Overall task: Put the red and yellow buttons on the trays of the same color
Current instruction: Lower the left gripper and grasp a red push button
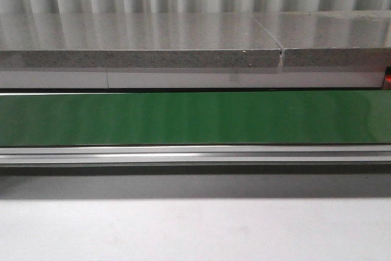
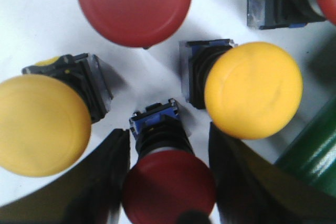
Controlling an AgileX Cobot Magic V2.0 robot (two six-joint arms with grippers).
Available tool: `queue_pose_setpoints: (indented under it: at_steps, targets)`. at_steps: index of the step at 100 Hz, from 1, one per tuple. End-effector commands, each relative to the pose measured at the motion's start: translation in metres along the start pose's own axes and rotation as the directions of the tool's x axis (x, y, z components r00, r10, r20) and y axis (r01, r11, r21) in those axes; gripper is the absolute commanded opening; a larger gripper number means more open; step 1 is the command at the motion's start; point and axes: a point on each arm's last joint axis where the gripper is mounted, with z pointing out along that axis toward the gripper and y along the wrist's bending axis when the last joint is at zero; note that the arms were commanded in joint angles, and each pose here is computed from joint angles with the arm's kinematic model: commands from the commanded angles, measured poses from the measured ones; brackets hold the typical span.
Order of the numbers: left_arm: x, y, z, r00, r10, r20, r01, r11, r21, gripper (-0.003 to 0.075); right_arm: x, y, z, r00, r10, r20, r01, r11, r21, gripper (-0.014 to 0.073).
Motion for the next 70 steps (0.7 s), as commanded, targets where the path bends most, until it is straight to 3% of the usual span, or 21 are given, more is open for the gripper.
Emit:
queue_pose_setpoints:
  at_steps: [1, 15, 70]
  targets:
    - [-0.008, -0.003, -0.018, 0.996, -0.014, 0.085, 0.012, 1.000, 0.026, 0.0209, -0.015, 0.001, -0.003, 0.993, -0.008, 0.116, 0.008, 1.000, -0.003, -0.0071]
    - [-0.008, -0.003, -0.018, 0.996, -0.014, 0.085, 0.012, 1.000, 0.026, 0.0148, -0.015, 0.001, -0.003, 0.993, -0.008, 0.116, 0.008, 1.000, -0.003, -0.0071]
    - [0.020, -0.001, -0.085, 0.988, 0.085, 0.132, -0.086, 0.996, 0.000, 0.0147, -0.015, 0.001, -0.003, 0.993, -0.008, 0.116, 0.008, 1.000, -0.003, -0.0071]
